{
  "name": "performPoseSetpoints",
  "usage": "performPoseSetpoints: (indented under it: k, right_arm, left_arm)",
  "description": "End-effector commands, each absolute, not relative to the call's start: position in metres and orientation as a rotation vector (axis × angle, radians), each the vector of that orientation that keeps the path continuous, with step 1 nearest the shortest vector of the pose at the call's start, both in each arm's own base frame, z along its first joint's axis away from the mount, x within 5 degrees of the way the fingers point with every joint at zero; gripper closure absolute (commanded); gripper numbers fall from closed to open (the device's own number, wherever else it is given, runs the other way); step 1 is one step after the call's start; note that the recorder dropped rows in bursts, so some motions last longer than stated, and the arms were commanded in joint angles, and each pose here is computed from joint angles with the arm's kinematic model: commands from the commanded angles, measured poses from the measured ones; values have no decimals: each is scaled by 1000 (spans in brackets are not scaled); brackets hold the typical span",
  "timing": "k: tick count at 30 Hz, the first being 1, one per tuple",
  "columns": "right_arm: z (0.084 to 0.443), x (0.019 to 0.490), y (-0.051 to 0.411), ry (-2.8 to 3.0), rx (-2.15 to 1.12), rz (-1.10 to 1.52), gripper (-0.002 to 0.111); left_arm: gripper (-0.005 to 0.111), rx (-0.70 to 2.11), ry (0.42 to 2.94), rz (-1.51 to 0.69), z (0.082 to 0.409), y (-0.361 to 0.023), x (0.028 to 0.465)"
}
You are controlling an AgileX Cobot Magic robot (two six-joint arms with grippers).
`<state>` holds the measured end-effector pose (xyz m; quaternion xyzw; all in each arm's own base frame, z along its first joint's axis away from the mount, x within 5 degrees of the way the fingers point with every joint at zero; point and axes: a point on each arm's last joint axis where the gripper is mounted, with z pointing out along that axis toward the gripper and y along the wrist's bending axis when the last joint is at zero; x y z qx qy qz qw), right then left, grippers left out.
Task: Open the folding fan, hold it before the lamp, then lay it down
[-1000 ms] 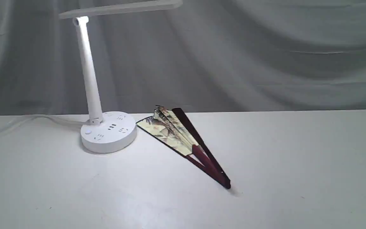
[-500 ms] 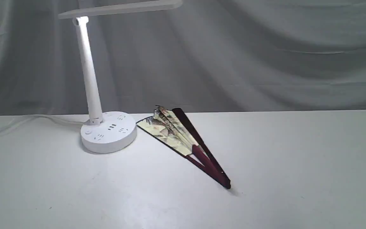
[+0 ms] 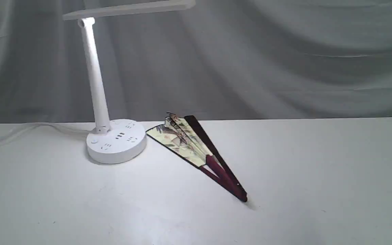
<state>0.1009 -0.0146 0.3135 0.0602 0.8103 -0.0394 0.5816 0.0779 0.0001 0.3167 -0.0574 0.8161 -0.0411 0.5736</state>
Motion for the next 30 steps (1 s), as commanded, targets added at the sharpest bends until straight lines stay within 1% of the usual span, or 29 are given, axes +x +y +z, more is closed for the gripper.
performPoseSetpoints:
  k: [1,8,20,23,27,30]
  right_arm:
    - [313,109,-15,1907,158,-65,108]
    - [300,129,-16,2012,199,-12,108]
    - [266,164,-20,2239,229,22,108]
    - [265,170,-20,2264,212,29,108]
    - [270,180,-20,2307,165,33,108]
    - [274,188,-21,2308,158,31,108]
  left_arm:
    - [107,-129,1916,-98,318,-1,89]
    - [107,-133,1999,-92,309,-1,108]
    - [107,-126,2223,-99,281,-4,146]
    - [107,-44,2284,-66,272,-5,155]
    - [106,-80,2376,-113,261,-8,164]
    - [106,-37,2445,-116,258,-10,172]
